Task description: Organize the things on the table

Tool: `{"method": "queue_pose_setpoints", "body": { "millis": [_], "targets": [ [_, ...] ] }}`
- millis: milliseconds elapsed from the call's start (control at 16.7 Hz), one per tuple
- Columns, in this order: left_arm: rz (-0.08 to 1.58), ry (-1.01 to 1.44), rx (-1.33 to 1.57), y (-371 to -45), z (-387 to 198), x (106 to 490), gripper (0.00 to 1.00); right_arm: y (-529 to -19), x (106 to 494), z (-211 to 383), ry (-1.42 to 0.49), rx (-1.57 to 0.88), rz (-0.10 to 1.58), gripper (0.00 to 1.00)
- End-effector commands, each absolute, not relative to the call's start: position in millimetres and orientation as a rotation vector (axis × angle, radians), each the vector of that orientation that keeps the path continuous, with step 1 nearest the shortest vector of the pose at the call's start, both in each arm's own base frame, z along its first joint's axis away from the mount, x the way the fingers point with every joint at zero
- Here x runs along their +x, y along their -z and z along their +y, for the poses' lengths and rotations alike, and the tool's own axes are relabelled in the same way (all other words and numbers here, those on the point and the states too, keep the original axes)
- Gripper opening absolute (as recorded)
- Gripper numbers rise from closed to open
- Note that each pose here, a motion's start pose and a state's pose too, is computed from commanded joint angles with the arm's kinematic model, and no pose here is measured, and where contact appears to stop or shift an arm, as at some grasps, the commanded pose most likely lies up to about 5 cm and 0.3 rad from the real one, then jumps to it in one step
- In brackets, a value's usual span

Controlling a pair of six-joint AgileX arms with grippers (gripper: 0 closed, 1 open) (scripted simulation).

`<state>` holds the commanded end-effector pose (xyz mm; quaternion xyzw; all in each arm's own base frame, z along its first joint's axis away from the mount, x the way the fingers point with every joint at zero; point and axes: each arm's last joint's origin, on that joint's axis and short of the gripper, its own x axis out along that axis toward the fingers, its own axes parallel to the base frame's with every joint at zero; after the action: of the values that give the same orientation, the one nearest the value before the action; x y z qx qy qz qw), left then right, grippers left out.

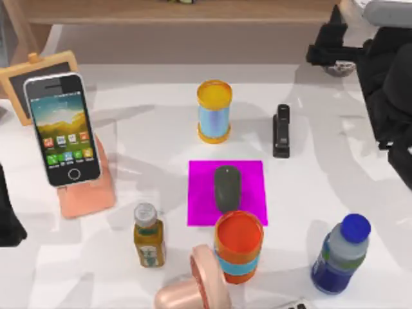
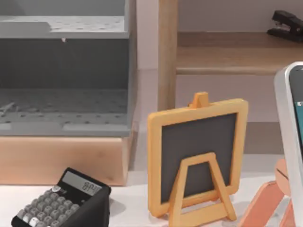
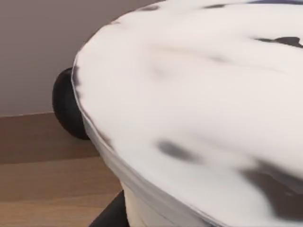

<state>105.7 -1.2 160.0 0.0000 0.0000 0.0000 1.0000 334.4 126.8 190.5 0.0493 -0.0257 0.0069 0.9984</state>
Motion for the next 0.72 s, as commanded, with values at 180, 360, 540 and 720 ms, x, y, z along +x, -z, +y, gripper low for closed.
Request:
{"method": "queue_pose_setpoints", "body": {
  "millis": [180, 360, 540, 720],
  "targets": [
    [0.0, 0.0, 0.0, -160, -1, 106, 1.0, -225, 365, 140, -0.017, 0.106, -0.07, 0.0],
    [0.0, 0.0, 0.0, -160, -1, 106, 1.0, -247, 396, 148, -0.01, 0.089, -0.035, 0.0],
    [0.0, 0.0, 0.0, -160, -1, 106, 1.0, -259, 424, 153, 0.002, 0.057, 0.034, 0.0],
    [0.0, 0.0, 0.0, -160, -1, 106, 1.0, -264, 445, 155, 0.011, 0.024, 0.11, 0.0]
  ]
}}
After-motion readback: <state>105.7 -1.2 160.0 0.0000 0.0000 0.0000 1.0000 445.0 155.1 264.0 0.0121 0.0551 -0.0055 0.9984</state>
